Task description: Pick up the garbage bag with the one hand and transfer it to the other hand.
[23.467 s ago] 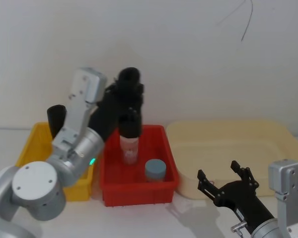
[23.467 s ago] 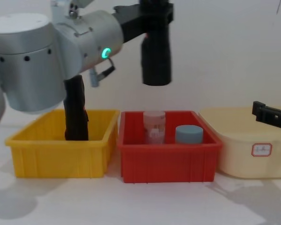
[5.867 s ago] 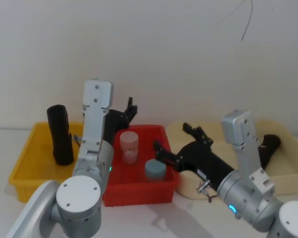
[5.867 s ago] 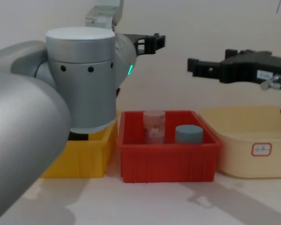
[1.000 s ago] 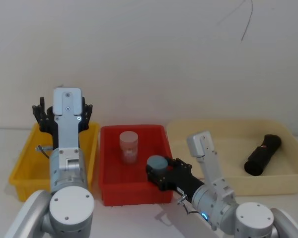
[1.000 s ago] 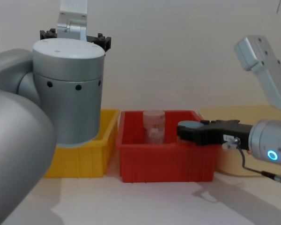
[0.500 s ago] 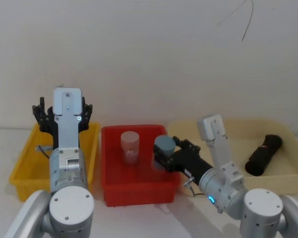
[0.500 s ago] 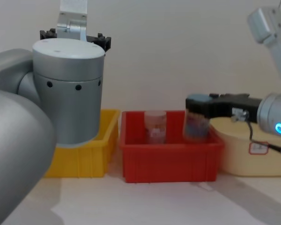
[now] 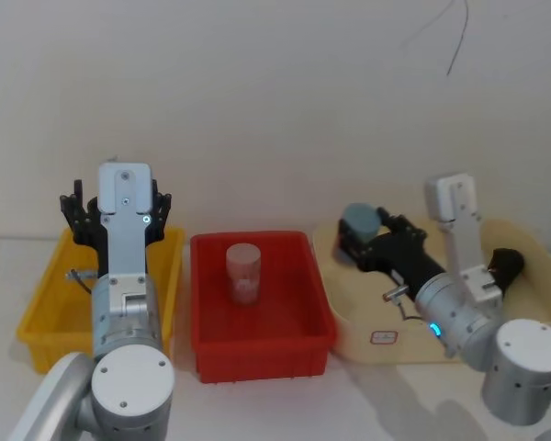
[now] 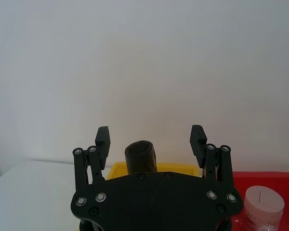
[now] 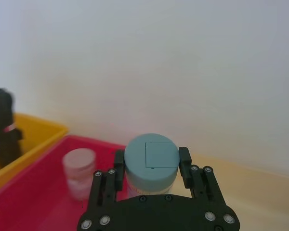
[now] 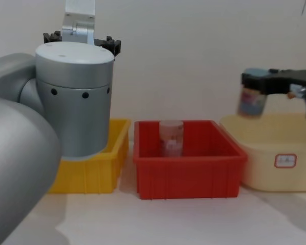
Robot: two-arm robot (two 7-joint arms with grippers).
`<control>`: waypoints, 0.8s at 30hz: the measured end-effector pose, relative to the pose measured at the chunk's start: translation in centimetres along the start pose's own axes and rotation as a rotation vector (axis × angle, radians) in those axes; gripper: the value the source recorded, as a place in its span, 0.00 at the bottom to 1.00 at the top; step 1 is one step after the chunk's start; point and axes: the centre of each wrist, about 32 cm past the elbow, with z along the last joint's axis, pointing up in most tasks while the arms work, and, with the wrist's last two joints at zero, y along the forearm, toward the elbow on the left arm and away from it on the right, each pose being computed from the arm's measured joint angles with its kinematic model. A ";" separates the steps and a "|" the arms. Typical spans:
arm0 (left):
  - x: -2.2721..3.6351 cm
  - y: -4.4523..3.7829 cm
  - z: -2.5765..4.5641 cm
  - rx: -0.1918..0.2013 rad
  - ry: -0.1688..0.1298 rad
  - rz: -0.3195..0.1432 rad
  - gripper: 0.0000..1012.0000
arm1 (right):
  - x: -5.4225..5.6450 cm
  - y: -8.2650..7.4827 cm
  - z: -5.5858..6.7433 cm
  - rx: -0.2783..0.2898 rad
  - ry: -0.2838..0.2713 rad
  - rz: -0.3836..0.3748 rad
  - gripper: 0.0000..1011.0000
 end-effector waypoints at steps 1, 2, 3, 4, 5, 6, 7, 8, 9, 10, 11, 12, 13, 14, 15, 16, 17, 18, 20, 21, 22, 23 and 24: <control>0.00 0.00 0.00 0.000 0.000 0.000 0.99 | 0.2 -0.1 0.1 0.003 -0.001 -0.009 0.65; 0.00 0.00 0.00 0.000 0.000 0.000 0.99 | 0.5 -0.1 0.1 0.005 -0.001 -0.020 0.65; 0.00 0.00 0.00 0.000 0.000 0.000 0.99 | 1.0 -0.3 0.3 0.009 -0.002 -0.040 0.65; 0.00 0.00 0.00 0.000 0.000 0.000 0.99 | 1.4 -0.4 0.3 0.011 -0.002 -0.052 0.65; 0.00 0.00 0.00 0.000 0.000 0.000 0.99 | 1.6 -0.5 0.4 0.012 -0.002 -0.062 0.65; 0.00 0.00 0.00 0.000 0.000 0.000 0.99 | 2.1 -0.6 0.5 0.014 -0.003 -0.081 0.65; 0.00 0.00 0.00 0.000 0.000 0.000 0.99 | 2.4 -0.7 0.5 0.015 -0.003 -0.089 0.65; 0.00 0.00 0.00 0.000 0.000 0.000 0.99 | 2.6 -0.8 0.5 0.015 -0.004 -0.098 0.65; 0.00 0.00 0.00 0.000 0.000 0.000 0.99 | 2.9 -1.0 0.5 0.014 -0.004 -0.112 0.66; 0.00 0.00 0.00 0.000 0.000 0.000 0.99 | 3.1 -1.1 0.5 0.013 -0.004 -0.119 0.67; 0.00 0.00 0.00 0.000 0.000 0.000 0.99 | 3.3 -1.1 0.4 0.011 -0.005 -0.125 0.67; 0.00 0.00 0.00 0.000 0.000 0.000 0.99 | 3.5 -1.3 0.3 0.007 -0.006 -0.135 0.72; 0.00 0.00 0.00 0.000 0.000 0.000 0.99 | 3.6 -1.4 0.3 0.005 -0.007 -0.140 0.75; 0.00 0.00 0.00 0.000 0.000 0.000 0.99 | 3.8 -1.5 0.2 0.001 -0.007 -0.145 0.78; 0.00 0.00 0.00 0.000 0.000 0.000 0.99 | 3.8 -1.5 0.1 -0.002 -0.008 -0.150 0.80; 0.00 0.00 0.00 0.000 0.000 0.000 0.99 | 4.0 -1.7 0.0 -0.010 -0.009 -0.158 0.84; 0.00 0.00 0.00 0.000 0.000 0.000 0.99 | 4.1 -1.8 -0.1 -0.012 -0.009 -0.161 0.85; 0.00 0.00 0.00 0.000 0.000 0.000 0.99 | 4.2 -1.9 -0.3 -0.019 -0.011 -0.169 0.87; 0.00 0.00 0.00 0.000 0.000 0.000 0.99 | 4.3 -2.0 -0.4 -0.024 -0.013 -0.174 0.93; 0.00 0.00 0.00 0.000 0.000 0.000 0.99 | 4.3 -2.1 -0.5 -0.026 -0.013 -0.176 0.96; 0.00 0.00 0.00 0.000 0.000 0.000 0.99 | 4.4 -2.2 -0.5 -0.029 -0.015 -0.178 0.99; 0.00 0.00 0.00 0.000 0.000 0.000 0.99 | 4.4 -2.4 -0.5 -0.030 -0.017 -0.180 0.99; 0.00 0.00 0.00 0.000 0.000 0.000 0.99 | 4.4 -2.4 -0.5 -0.030 -0.018 -0.181 0.99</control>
